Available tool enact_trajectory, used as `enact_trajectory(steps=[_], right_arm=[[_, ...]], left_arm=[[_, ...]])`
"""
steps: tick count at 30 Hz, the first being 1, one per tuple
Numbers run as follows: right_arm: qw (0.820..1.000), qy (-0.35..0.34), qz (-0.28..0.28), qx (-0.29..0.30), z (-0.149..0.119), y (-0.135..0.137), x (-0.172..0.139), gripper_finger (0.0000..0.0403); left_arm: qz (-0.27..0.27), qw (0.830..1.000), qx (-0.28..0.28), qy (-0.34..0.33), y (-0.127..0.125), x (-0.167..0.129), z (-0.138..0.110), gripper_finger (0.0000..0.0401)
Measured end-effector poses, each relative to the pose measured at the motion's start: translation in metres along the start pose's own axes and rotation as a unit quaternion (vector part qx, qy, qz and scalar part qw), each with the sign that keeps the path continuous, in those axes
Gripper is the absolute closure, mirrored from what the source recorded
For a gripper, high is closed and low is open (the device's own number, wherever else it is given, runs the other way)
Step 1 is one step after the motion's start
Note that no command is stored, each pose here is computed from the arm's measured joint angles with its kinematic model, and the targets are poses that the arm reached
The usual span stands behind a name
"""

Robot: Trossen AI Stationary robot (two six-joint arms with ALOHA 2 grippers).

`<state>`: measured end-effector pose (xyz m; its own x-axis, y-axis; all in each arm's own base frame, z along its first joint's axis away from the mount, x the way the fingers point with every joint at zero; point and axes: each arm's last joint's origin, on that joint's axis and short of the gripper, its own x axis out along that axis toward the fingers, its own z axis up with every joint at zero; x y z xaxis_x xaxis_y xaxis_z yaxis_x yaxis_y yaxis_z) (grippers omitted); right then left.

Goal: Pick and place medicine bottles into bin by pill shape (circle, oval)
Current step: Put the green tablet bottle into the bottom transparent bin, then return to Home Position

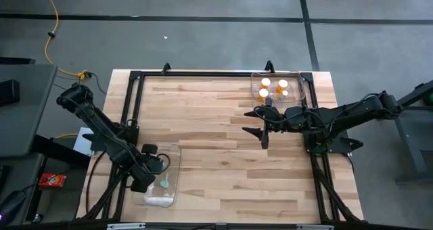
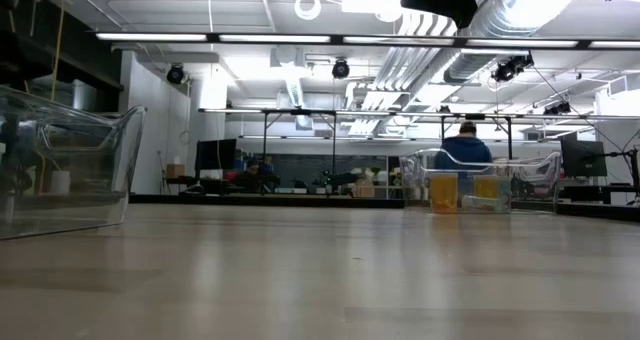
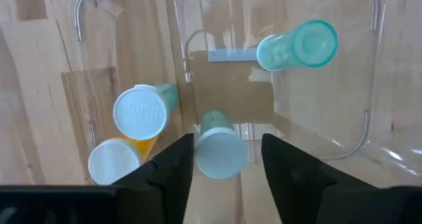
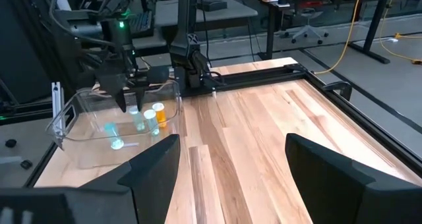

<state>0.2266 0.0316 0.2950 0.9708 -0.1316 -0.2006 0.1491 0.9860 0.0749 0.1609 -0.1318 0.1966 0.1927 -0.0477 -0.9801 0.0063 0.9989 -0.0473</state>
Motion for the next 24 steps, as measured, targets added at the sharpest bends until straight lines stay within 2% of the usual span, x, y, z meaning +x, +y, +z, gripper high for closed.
enact_trajectory(steps=[7,11,14,16,18,20,24], right_arm=[[1.0,0.001,0.0,0.0,0.0,0.0,0.0,0.0135],[1.0,0.001,0.0,0.0,0.0,0.0,0.0,0.0135],[1.0,0.001,0.0,0.0,0.0,0.0,0.0,0.0135],[1.0,0.001,0.0,0.0,0.0,0.0,0.0,0.0135],[1.0,0.001,-0.001,0.0,0.0,0.0,0.0,0.0135],[1.0,-0.001,-0.006,0.004,0.0,0.0,0.0,0.0135],[0.999,-0.004,-0.018,0.035,0.0,-0.001,0.0,0.0135]], left_arm=[[-0.023,1.0,-0.018,-0.002,-0.001,-0.01,0.002,0.0186],[-0.056,0.998,-0.025,-0.023,0.004,-0.048,0.009,0.0172],[-0.036,0.992,-0.03,-0.12,0.017,-0.092,0.014,0.017],[0.005,0.974,-0.038,-0.224,0.03,-0.124,0.019,0.0171],[0.055,0.948,-0.055,-0.309,0.047,-0.15,0.019,0.0176],[0.092,0.923,-0.068,-0.368,0.066,-0.169,0.018,0.0184],[0.138,0.881,-0.08,-0.445,0.099,-0.195,0.01,0.021]])
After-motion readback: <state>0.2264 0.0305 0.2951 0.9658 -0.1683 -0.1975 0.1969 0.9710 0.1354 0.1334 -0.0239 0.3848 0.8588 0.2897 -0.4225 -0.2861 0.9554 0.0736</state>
